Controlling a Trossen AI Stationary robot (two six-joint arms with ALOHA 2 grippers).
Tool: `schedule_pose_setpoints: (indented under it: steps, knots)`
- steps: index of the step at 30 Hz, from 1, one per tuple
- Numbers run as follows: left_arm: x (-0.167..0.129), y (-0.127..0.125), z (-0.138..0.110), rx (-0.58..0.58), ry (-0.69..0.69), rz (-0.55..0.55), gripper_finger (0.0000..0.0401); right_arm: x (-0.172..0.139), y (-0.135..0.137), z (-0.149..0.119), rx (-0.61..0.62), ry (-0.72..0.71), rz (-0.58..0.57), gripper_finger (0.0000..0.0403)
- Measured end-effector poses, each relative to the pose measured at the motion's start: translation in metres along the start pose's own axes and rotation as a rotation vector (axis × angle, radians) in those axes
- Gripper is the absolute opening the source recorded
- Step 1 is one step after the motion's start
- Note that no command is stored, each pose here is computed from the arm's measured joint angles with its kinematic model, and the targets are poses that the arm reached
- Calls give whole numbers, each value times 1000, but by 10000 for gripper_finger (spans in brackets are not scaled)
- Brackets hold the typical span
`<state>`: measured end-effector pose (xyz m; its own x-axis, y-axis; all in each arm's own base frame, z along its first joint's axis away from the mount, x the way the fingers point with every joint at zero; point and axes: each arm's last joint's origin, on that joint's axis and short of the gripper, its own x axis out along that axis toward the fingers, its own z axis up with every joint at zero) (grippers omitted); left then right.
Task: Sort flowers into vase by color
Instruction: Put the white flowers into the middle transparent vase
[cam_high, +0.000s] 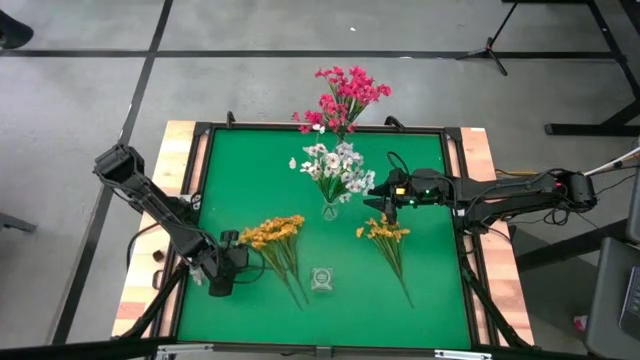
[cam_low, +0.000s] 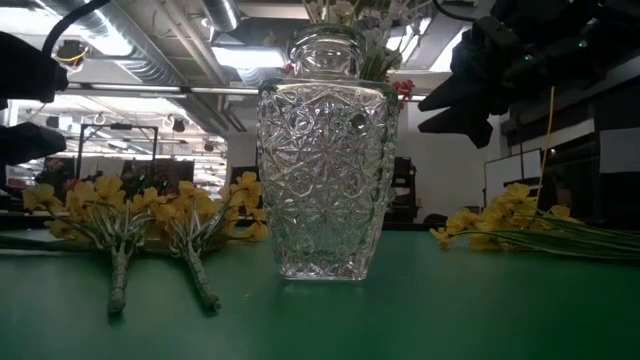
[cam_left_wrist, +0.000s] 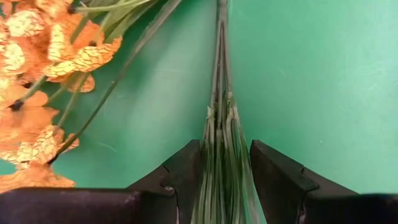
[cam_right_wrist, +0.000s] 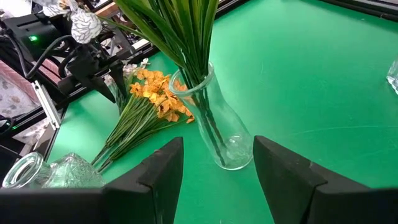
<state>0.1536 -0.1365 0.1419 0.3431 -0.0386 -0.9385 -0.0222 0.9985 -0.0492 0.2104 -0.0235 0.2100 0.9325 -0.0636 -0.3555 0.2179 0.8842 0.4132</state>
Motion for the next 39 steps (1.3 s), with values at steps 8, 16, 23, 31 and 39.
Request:
schedule_pose_setpoints:
  steps: [8, 16, 23, 31, 39]
  knots:
    - [14, -7, -3, 19, 67, -2, 137, 0, 0, 0, 0, 0, 0, 195]
    - [16, -7, -4, -54, 76, 10, 123, 0, 0, 0, 8, 2, -1, 195]
    - [12, -9, 0, -128, 95, 27, 40, 0, 0, 0, 8, 0, 0, 195]
    - [-7, -20, 17, -112, 97, 46, 17, 0, 2, 1, 8, -7, 33, 195]
    - [-37, -32, 47, -100, 54, 30, 17, 0, 2, 1, 8, -6, 33, 195]
